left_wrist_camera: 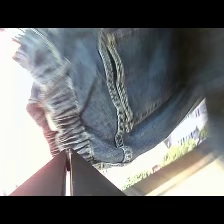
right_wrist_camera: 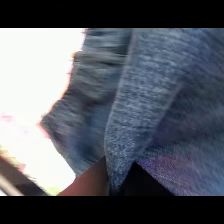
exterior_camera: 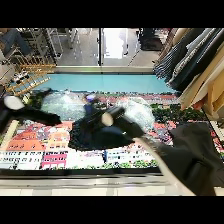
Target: Fold the clothes and pants, and hang the long-sleeved shirts on hangers.
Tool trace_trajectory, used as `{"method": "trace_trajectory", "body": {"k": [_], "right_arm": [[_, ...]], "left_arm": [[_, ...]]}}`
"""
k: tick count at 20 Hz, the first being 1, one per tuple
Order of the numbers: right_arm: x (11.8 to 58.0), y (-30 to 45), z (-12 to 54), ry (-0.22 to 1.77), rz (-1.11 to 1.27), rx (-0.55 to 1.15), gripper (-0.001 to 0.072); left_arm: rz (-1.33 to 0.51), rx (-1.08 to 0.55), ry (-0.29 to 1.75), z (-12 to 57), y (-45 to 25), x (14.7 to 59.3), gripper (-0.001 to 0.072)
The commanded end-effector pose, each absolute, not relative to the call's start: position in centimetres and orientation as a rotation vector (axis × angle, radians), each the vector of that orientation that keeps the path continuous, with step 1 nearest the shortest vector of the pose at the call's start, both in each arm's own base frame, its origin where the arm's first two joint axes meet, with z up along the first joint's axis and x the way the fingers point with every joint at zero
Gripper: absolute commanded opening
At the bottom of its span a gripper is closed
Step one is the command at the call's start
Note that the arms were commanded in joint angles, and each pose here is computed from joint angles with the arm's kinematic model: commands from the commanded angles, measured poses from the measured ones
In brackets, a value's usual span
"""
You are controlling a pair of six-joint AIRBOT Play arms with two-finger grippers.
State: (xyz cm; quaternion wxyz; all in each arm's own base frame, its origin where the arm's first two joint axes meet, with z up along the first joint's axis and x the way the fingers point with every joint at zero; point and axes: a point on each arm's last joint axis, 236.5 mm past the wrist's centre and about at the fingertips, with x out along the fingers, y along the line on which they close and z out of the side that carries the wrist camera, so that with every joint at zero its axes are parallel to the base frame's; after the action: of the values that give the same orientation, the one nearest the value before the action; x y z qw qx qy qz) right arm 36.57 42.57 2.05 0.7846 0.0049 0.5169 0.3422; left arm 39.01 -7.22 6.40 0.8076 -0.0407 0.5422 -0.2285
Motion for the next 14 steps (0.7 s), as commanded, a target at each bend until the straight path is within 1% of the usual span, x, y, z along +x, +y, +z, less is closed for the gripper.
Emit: {"method": "trace_trajectory", "body": {"k": [1,2,3,5,6,8,9,10,12,14], "right_arm": [[34.5,50.3,-0.3,1.069,0.917,0.095,0.0361],[35.6,49.0,0.5,1.062,0.915,0.056,0.053],[37.3,46.7,1.8,1.064,0.886,0.021,0.052],[41.2,39.2,4.6,1.092,0.777,0.005,0.0512],[42.8,34.5,5.7,1.124,0.709,0.03,0.0503],[43.9,25.7,6.0,1.225,0.586,0.09,0.0511],[43.6,22.4,5.5,1.281,0.548,0.131,0.0549],[42.6,19.9,4.4,1.352,0.531,0.197,0.0608],[40.8,18.5,2.0,1.445,0.585,0.36,0.0702],[40.4,18.8,-0.7,1.455,0.643,0.46,0.0701]], "left_arm": [[-0.409,-0.104,1.054,11.2,-4.3,38.0,0.0019],[-0.412,-0.107,1.052,11.2,-4.4,38.0,0.0019],[-0.434,-0.123,1.054,11.1,-5.1,38.0,0.0019],[-0.514,-0.146,1.069,10.3,-7.6,38.2,0.0019],[-0.558,-0.149,1.08,9.6,-9.0,38.4,0.0019],[-0.667,-0.155,1.131,7.4,-12.9,38.4,0.0018],[-0.715,-0.145,1.169,5.8,-14.9,38.3,0.0019],[-0.74,-0.122,1.21,3.7,-16.6,38.2,0.0018],[-0.749,-0.058,1.282,-0.7,-18.6,38.3,0.0017],[-0.676,0.04,1.407,-5.8,-17.7,37.8,0.0017]]}}
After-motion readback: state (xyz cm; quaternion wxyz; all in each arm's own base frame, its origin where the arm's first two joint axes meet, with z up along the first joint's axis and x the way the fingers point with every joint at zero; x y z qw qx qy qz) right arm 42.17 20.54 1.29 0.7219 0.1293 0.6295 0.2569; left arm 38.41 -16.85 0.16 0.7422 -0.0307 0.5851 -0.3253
